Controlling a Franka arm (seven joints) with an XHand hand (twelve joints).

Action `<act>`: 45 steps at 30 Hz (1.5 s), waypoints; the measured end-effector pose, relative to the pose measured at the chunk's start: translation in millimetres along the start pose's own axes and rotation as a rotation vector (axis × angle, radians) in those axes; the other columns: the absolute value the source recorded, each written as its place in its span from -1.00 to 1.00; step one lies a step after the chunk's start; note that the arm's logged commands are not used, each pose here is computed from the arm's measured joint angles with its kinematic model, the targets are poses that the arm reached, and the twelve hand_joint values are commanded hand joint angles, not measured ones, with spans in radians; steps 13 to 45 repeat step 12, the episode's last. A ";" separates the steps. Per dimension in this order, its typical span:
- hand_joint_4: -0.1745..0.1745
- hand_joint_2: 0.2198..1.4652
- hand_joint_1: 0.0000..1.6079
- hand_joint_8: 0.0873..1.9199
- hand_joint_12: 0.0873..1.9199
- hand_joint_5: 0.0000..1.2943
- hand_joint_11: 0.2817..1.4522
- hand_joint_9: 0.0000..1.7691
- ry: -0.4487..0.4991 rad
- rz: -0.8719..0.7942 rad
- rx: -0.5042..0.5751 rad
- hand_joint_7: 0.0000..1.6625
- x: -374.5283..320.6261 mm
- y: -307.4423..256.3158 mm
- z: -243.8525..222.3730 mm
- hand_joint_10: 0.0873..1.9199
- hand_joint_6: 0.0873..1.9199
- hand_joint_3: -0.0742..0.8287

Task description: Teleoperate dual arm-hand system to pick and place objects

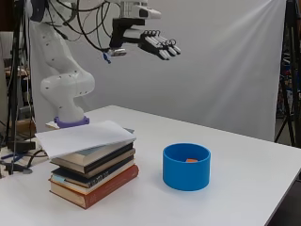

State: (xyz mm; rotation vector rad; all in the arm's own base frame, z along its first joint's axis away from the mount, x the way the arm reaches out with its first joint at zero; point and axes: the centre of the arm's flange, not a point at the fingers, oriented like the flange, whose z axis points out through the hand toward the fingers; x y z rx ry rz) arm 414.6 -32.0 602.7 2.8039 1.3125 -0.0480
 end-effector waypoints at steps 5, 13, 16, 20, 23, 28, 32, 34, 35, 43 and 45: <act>-0.08 0.18 -0.74 -1.00 -1.00 -0.60 -0.73 -0.41 0.016 0.007 -0.017 -0.52 -32.1 -23.1 -9.1 -1.00 -1.00 -0.81; -0.02 0.22 -0.73 -1.00 -1.00 -0.60 -0.76 -0.48 0.024 0.059 -0.089 -0.57 -52.3 -43.2 -12.5 -1.00 -1.00 -0.81; -0.02 0.22 -0.73 -1.00 -1.00 -0.60 -0.76 -0.48 0.024 0.059 -0.089 -0.57 -52.3 -43.2 -12.5 -1.00 -1.00 -0.81; -0.02 0.22 -0.73 -1.00 -1.00 -0.60 -0.76 -0.48 0.024 0.059 -0.089 -0.57 -52.3 -43.2 -12.5 -1.00 -1.00 -0.81; -0.02 0.22 -0.73 -1.00 -1.00 -0.60 -0.76 -0.48 0.024 0.059 -0.089 -0.57 -52.3 -43.2 -12.5 -1.00 -1.00 -0.81; -0.02 0.22 -0.73 -1.00 -1.00 -0.60 -0.76 -0.48 0.024 0.059 -0.089 -0.57 -52.3 -43.2 -12.5 -1.00 -1.00 -0.81; -0.02 0.22 -0.73 -1.00 -1.00 -0.60 -0.76 -0.48 0.024 0.059 -0.089 -0.57 -52.3 -43.2 -12.5 -1.00 -1.00 -0.81; -0.02 0.22 -0.73 -1.00 -1.00 -0.60 -0.76 -0.48 0.024 0.059 -0.089 -0.57 -52.3 -43.2 -12.5 -1.00 -1.00 -0.81; -0.02 0.22 -0.73 -1.00 -1.00 -0.60 -0.76 -0.48 0.024 0.059 -0.089 -0.57 -52.3 -43.2 -12.5 -1.00 -1.00 -0.81; -0.02 0.22 -0.73 -1.00 -1.00 -0.60 -0.76 -0.48 0.024 0.059 -0.089 -0.57 -52.3 -43.2 -12.5 -1.00 -1.00 -0.81; -0.02 0.22 -0.73 -1.00 -1.00 -0.60 -0.76 -0.48 0.024 0.059 -0.089 -0.57 -52.3 -43.2 -12.5 -1.00 -1.00 -0.81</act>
